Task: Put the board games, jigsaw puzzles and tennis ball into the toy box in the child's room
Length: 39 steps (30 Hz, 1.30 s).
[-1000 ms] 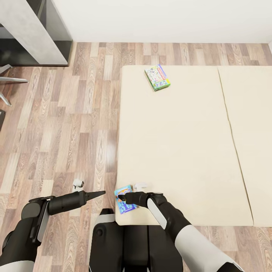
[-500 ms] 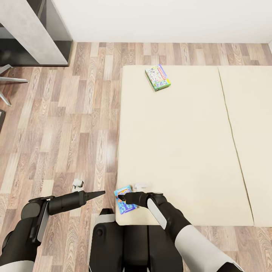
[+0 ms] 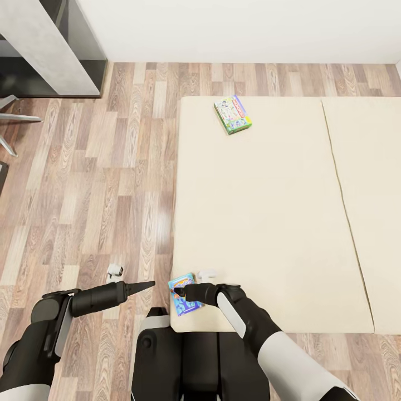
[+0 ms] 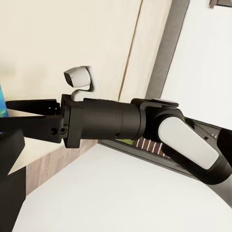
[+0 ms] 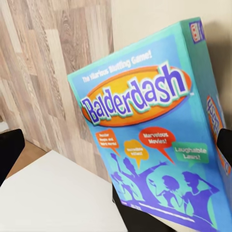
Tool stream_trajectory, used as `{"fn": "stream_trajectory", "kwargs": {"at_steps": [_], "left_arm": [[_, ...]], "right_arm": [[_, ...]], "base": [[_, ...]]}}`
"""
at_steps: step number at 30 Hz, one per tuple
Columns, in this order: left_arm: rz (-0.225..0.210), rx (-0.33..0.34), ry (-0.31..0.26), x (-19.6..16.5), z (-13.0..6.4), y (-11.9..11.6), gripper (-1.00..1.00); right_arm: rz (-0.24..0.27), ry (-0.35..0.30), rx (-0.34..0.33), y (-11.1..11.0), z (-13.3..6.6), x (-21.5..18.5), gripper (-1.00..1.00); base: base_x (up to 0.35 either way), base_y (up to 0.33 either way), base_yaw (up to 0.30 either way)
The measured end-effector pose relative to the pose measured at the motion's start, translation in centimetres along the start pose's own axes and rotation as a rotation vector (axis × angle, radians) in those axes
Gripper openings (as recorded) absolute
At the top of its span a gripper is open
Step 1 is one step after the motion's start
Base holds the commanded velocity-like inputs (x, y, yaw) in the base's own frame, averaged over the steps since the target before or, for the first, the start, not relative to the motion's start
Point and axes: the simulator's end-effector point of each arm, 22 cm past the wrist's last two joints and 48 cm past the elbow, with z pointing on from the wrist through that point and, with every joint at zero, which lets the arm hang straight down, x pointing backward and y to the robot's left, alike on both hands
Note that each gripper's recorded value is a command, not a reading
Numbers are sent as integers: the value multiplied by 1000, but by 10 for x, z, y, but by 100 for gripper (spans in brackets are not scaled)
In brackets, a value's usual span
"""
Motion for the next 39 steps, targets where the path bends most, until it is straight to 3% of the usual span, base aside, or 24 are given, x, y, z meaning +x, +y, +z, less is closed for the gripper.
{"fn": "stream_trajectory", "kwargs": {"at_steps": [39], "left_arm": [[0, 1, -3, -1, -1, 0, 100]], "right_arm": [[17, 59, 11, -5, 1, 18, 100]], "base": [[0, 29, 0]]}}
